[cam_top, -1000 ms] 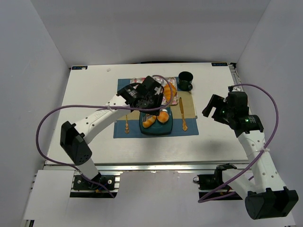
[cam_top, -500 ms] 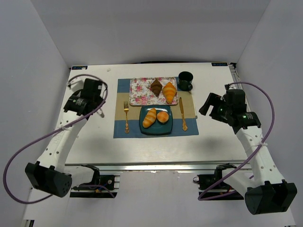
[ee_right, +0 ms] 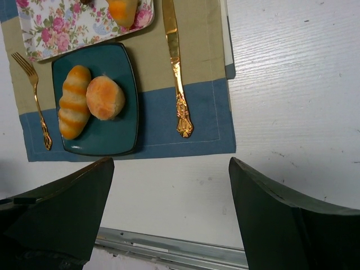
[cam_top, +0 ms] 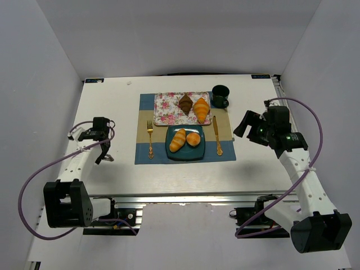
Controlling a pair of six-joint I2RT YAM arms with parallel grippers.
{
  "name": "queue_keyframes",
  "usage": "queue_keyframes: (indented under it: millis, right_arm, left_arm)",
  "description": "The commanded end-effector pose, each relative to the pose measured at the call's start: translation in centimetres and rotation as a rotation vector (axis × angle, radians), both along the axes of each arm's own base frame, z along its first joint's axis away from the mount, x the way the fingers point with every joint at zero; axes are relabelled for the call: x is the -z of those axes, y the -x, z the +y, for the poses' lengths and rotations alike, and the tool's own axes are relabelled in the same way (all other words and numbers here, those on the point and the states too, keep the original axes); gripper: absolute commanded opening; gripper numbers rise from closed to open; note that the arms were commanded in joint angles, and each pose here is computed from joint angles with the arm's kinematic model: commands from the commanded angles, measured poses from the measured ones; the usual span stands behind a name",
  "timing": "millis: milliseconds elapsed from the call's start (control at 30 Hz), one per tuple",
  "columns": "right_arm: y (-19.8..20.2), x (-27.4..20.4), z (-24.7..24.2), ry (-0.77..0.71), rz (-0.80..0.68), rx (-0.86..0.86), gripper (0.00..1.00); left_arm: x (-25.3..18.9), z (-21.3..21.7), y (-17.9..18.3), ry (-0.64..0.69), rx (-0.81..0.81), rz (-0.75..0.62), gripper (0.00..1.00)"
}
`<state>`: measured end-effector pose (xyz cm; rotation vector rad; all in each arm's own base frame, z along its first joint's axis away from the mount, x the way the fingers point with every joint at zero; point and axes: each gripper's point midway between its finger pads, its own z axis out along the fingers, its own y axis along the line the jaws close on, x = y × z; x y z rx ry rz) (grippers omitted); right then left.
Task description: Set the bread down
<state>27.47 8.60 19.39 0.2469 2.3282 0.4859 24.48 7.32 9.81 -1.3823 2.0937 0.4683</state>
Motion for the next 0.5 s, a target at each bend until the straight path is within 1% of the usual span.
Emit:
queue_keyframes:
  millis: [0, 167, 333, 367, 467]
  right_arm:
    - [-0.1, -0.3, 0.2, -0.005, -0.027, -0.015, 0.89]
    - [-0.2, 0.0, 0.1, 0.008, -0.024, -0.013, 0.9]
    - [-0.5, 0.5, -0.1, 0.021, -0.016, -0.011, 0.89]
    - [-0.6, 0.4, -0.2, 0.025, -0.02, -0.009, 0.89]
    - [-0.7, 0.7, -0.4, 0.04, -0.013, -0.009, 0.89]
  left_arm:
    - [2.0, 0.0, -0.8, 0.051, -0.069, -0.083, 0.55]
    - [5.1, -0.8, -0.8, 0.1, -0.058, -0.054, 0.56]
    - [6.9, -1.4, -0.1, 0.13, -0.058, -0.009, 0.62]
    - [7.2, -1.4, 0.0, 0.132, -0.055, 0.001, 0.67]
    - [7.3, -1.5, 0.0, 0.136, -0.051, 0.008, 0.78]
